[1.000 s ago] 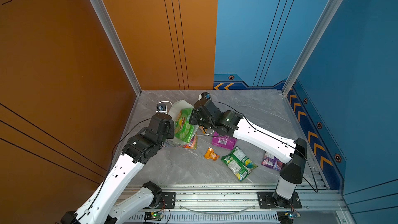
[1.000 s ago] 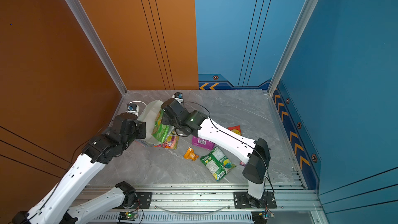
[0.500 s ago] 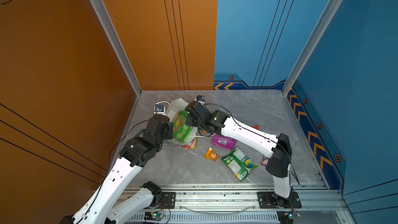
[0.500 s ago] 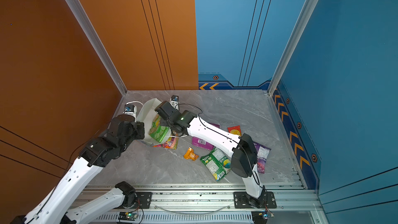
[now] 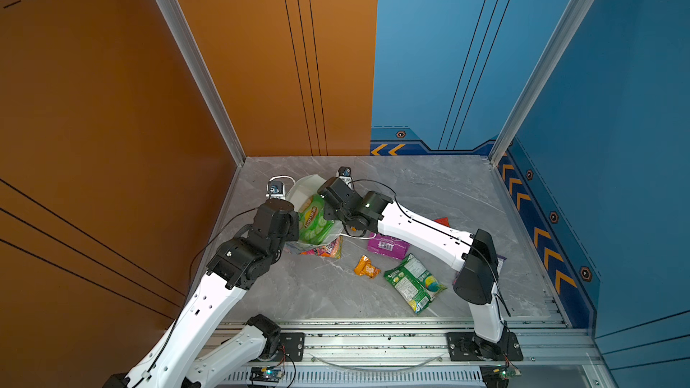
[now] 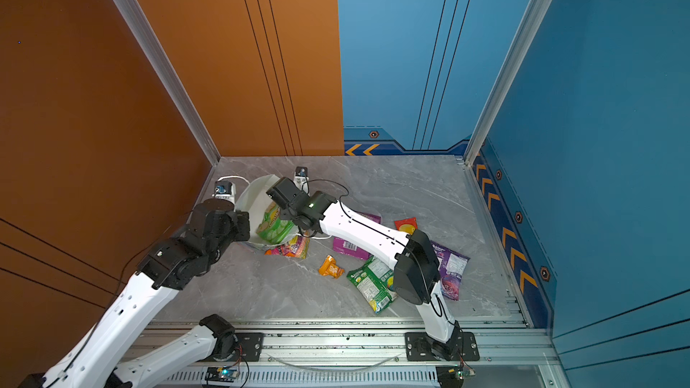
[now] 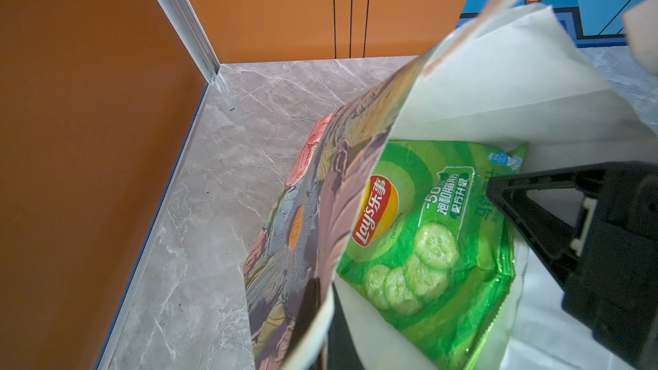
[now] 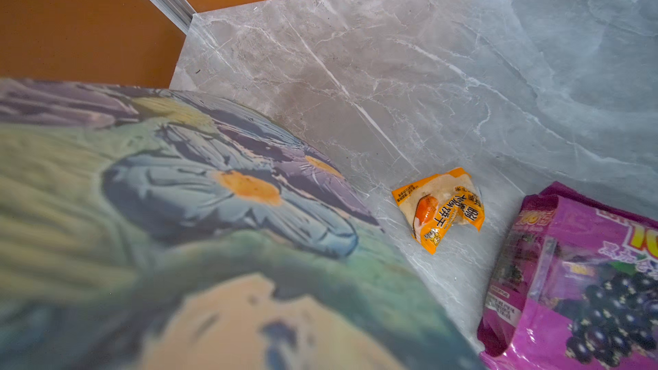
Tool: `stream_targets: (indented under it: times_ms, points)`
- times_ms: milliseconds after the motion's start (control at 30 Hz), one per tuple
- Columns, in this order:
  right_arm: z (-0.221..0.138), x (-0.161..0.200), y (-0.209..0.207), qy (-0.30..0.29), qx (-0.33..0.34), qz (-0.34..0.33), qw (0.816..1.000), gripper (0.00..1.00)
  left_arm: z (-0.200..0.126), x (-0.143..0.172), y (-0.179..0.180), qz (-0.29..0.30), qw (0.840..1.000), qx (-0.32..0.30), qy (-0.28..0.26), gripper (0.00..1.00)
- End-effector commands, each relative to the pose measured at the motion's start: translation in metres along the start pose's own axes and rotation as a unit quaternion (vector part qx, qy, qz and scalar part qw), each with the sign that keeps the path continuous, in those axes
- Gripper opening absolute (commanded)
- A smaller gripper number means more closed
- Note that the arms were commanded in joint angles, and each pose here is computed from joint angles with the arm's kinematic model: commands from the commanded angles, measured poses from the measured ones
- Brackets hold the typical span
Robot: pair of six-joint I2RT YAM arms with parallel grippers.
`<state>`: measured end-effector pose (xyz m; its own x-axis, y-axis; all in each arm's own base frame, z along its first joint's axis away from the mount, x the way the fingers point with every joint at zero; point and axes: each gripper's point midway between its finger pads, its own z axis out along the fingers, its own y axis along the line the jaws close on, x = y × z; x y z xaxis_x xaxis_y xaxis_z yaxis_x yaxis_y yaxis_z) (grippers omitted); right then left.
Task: Place the snacks into the paper bag
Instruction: Place the snack in the paper bag, then rotate the snack at the center of the table.
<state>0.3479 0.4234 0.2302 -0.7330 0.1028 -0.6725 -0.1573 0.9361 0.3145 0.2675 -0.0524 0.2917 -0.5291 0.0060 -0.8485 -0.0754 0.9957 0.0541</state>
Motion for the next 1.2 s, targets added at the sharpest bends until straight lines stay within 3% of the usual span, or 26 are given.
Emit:
stream_targets:
  times_ms: [0,133,300,400,600,733,833,967,1167]
  points:
    - [-0.018,-0.018,0.001,-0.017,-0.002,-0.019,1.0,0.25,0.001,-0.003,0.007,-0.007,1.0,-0.017,-0.01,0.0]
    - [-0.038,-0.022,0.019,-0.002,-0.055,-0.026,0.998,0.33,0.003,-0.001,0.008,-0.009,1.0,-0.019,-0.005,0.0]
    - [-0.107,-0.04,0.039,-0.04,-0.139,-0.068,0.987,0.51,0.006,0.0,0.011,-0.016,1.0,-0.026,-0.001,0.0]
    - [-0.137,-0.048,0.021,-0.057,-0.146,-0.076,0.985,0.6,0.009,0.001,0.014,-0.026,0.999,-0.028,0.005,0.0]
    - [-0.165,-0.051,-0.048,-0.077,-0.127,-0.046,0.988,0.67,0.017,0.002,0.015,-0.059,0.998,-0.014,0.023,0.0]
    - [-0.164,-0.036,-0.108,-0.087,-0.08,-0.014,0.993,0.78,0.022,0.001,0.018,-0.082,0.996,-0.007,0.032,0.0]
    - [-0.146,-0.019,-0.159,-0.085,-0.037,0.013,0.996,0.79,0.023,0.002,0.021,-0.092,0.995,-0.008,0.034,0.0]
    - [-0.115,0.003,-0.226,-0.062,0.019,0.096,0.993,0.81,0.022,0.003,0.026,-0.096,0.995,-0.013,0.032,0.0]
    - [-0.061,0.048,-0.264,0.005,0.03,0.194,0.98,0.91,0.02,0.003,0.029,-0.092,0.995,-0.02,0.028,0.0]
